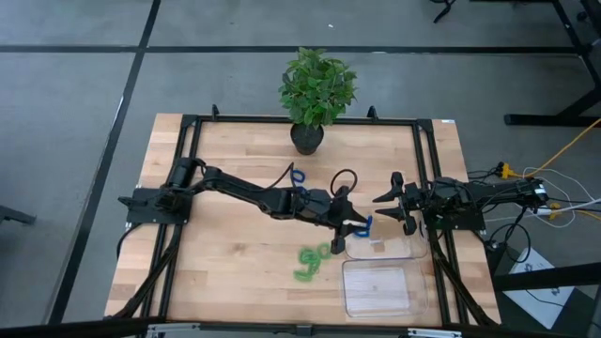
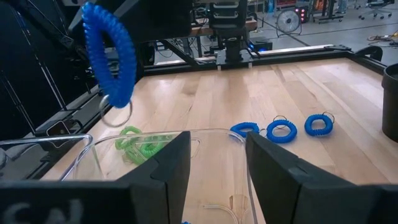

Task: Sort spring keychains
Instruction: Put the blue spring keychain in the top transparent bin

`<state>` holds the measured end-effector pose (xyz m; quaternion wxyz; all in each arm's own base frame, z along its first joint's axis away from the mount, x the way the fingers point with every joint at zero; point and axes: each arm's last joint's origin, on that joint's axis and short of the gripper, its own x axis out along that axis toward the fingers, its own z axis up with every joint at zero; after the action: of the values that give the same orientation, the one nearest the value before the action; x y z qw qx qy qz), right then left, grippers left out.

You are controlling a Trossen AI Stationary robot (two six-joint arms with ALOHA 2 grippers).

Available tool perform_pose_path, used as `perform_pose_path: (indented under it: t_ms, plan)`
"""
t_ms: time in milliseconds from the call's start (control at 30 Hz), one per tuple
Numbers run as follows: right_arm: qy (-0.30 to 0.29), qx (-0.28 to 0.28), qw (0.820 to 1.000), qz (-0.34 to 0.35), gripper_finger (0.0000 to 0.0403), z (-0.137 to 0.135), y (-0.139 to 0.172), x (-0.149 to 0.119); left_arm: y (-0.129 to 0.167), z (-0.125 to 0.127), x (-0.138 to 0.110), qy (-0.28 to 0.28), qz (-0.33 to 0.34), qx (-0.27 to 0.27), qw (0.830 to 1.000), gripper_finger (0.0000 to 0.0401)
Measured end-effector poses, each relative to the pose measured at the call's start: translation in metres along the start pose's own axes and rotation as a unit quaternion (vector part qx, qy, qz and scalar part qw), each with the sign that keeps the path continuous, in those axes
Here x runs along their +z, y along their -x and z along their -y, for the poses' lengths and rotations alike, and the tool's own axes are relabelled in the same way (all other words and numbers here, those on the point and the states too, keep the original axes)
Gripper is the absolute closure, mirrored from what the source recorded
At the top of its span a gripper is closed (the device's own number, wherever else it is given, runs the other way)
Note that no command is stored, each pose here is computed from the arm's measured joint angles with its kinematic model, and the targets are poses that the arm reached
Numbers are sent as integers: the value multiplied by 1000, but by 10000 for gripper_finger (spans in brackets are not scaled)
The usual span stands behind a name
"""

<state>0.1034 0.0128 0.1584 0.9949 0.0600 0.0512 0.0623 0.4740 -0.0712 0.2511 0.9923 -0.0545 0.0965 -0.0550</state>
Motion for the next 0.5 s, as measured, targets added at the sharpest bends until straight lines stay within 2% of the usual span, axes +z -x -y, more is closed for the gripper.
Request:
perform_pose_path:
  t_ms: [200,500]
  plan:
    - [0,0,1000,0,249,0,0,0,0,1,0,-2,-4,-19,1000,300]
    - [0,0,1000,0,249,0,0,0,1,6,-5,-6,-25,-25,999,250]
